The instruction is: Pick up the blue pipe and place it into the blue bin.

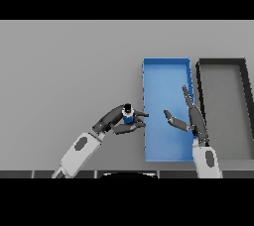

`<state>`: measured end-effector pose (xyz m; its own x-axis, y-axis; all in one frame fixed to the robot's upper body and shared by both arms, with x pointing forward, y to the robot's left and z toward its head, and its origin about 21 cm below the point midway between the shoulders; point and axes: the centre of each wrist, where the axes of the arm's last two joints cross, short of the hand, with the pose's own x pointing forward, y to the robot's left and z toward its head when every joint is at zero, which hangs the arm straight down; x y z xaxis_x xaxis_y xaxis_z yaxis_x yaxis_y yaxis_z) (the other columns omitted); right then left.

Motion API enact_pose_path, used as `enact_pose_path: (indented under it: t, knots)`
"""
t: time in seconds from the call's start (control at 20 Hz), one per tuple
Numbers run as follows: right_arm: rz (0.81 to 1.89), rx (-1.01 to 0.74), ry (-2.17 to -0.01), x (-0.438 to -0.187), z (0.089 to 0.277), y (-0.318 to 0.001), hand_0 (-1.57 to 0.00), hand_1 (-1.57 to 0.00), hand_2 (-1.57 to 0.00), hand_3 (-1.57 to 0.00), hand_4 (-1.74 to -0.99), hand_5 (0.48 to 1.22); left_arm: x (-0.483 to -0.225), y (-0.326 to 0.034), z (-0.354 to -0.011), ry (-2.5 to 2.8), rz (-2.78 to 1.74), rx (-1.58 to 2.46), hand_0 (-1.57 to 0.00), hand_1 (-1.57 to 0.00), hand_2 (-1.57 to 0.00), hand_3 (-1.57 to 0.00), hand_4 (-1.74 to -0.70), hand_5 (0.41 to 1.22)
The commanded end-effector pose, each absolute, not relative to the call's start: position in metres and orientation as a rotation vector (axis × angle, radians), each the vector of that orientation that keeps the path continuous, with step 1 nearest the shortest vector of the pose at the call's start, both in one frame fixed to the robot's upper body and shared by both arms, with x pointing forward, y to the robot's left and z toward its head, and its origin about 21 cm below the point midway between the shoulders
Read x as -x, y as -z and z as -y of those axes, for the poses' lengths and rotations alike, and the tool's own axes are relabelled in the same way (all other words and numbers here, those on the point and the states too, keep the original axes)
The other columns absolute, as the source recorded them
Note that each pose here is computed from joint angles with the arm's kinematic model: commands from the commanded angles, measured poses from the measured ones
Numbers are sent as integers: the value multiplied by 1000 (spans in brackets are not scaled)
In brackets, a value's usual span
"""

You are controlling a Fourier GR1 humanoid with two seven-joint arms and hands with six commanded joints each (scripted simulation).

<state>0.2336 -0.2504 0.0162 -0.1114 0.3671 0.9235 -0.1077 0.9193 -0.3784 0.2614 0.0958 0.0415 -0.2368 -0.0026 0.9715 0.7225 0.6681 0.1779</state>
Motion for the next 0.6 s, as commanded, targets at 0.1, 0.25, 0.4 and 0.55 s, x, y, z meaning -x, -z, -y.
enact_pose_path:
  t: [0.1,0.25,0.4,0.55]
  knots:
    - [1638,259,-401,-220,253,-23,1,1,1,1,-1133,578,-261,-41,-101,755,1700,597,-1570,-1570,-1570,-1570,-1474,1220]
    - [1622,273,-398,-212,250,-24,1,-3,1,1,-1191,577,-263,-41,-98,757,1709,596,-1570,-1571,-1571,-1571,-1474,1220]
    - [1741,167,-356,-213,252,-38,1,-22,-30,1,-1166,571,-262,-37,-99,768,1701,587,-1571,-1571,-1571,-1571,-1475,1221]
    - [1840,21,-386,-219,257,-69,1,-11,-20,1,-1169,597,-267,-43,-98,760,1718,590,-1571,-1571,-1571,-1571,-1475,1221]
